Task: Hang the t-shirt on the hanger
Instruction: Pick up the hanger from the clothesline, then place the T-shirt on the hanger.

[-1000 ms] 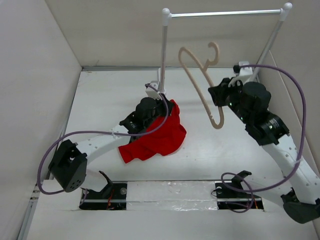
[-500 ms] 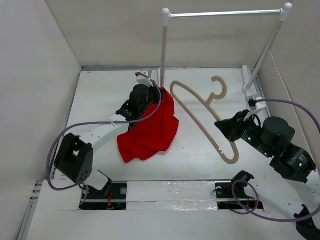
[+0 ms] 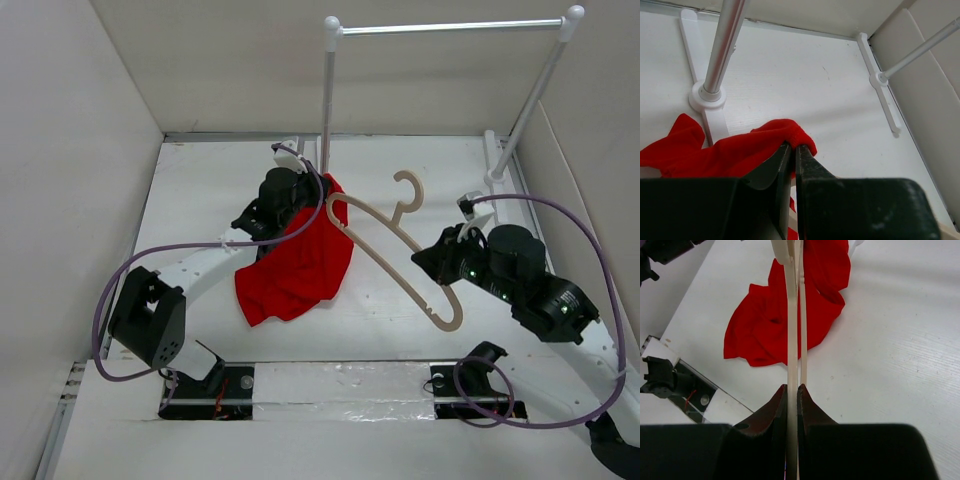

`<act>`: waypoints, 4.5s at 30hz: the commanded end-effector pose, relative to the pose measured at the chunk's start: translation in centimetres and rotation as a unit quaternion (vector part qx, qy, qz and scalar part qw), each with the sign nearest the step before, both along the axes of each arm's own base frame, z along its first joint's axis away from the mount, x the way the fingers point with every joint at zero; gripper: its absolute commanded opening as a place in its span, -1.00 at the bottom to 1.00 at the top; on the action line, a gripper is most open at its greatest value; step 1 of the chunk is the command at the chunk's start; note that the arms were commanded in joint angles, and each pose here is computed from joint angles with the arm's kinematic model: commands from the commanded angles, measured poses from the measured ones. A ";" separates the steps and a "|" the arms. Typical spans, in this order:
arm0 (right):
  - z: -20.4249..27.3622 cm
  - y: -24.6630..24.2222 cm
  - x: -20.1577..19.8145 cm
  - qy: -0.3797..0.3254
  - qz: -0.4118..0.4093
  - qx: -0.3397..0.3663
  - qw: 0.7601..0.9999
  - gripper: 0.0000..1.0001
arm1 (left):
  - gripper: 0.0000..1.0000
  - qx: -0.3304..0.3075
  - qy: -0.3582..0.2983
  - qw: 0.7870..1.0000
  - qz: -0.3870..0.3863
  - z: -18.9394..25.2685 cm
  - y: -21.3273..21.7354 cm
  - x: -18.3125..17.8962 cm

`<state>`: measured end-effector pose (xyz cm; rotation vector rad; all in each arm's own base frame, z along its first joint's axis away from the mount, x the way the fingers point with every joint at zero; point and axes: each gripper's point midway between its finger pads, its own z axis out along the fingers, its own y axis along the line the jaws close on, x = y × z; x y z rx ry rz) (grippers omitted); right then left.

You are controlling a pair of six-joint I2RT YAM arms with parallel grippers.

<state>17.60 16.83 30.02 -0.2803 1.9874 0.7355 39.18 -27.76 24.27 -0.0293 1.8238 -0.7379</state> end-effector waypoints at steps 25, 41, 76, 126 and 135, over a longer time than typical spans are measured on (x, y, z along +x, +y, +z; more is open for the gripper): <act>6.3 2.6 2.3 -0.106 0.025 0.045 0.993 -1.00 | -1.00 -0.035 -0.052 0.998 -0.006 5.4 1.0 -2.0; 4.4 3.4 -1.3 -0.060 0.074 0.055 0.994 -1.00 | -1.00 -0.048 -0.082 0.995 0.041 9.3 3.7 -2.4; 10.3 4.5 3.4 -0.155 -0.045 0.068 0.985 -1.00 | -1.00 -0.049 -0.123 0.981 0.144 14.6 9.3 -5.3; 7.4 9.9 -1.0 -0.144 0.127 0.063 0.979 -1.00 | -1.00 -0.033 -0.113 0.992 0.051 16.6 6.1 -5.8; 10.0 11.4 2.5 -0.200 0.070 0.093 0.973 -1.00 | -1.00 -0.055 -0.113 0.992 0.014 16.3 5.9 -8.3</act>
